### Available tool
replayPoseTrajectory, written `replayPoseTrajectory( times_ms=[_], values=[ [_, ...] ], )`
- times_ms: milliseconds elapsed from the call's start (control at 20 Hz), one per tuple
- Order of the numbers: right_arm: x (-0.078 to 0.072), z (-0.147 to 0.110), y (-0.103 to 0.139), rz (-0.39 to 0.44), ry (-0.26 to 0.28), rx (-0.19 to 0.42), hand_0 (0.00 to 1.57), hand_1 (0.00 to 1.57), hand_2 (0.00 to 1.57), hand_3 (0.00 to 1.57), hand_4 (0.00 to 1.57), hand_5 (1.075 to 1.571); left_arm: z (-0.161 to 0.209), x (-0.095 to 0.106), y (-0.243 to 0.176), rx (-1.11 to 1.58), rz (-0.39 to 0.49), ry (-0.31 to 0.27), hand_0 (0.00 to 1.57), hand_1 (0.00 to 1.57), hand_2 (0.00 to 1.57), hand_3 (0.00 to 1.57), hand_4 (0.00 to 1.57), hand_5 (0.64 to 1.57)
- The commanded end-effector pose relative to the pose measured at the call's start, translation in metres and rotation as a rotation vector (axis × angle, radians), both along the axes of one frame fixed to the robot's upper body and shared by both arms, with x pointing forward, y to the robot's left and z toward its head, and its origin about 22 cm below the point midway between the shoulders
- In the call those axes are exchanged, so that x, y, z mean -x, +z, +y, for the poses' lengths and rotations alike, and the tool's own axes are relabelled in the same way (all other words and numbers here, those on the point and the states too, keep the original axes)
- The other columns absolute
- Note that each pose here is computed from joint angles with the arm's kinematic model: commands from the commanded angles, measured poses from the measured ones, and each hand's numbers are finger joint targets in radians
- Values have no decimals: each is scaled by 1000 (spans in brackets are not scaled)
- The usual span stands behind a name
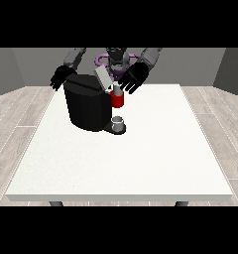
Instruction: Insert the coffee pod into the coffee machine and close the lid
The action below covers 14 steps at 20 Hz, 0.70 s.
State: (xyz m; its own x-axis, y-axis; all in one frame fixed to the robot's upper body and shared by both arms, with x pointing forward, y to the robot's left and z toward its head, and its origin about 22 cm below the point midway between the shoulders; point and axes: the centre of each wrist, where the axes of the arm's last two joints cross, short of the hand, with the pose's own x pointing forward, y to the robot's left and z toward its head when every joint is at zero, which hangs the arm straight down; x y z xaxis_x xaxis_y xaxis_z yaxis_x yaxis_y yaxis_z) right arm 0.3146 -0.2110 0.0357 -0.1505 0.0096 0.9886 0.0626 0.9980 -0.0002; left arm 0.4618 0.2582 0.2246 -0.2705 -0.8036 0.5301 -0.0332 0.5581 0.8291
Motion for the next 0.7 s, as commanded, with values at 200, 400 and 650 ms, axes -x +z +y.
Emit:
replayPoseTrajectory(
  times_ms=[200,400,650],
  values=[
    [-9,-15,5,-40,-31,-6,0,0,0,0,513,1571,1,0,28,-22,-22,-23,1190,1190,1269,1201,515,1571],
    [1,-3,9,-50,-2,-15,0,0,0,0,513,1571,16,1,3,-19,-20,24,1164,1164,1239,1182,492,1571],
    [6,-4,-3,12,-22,-18,0,0,0,0,448,1571,2,-1,-16,-4,65,3,1236,1236,1279,1197,487,1571]
  ],
)
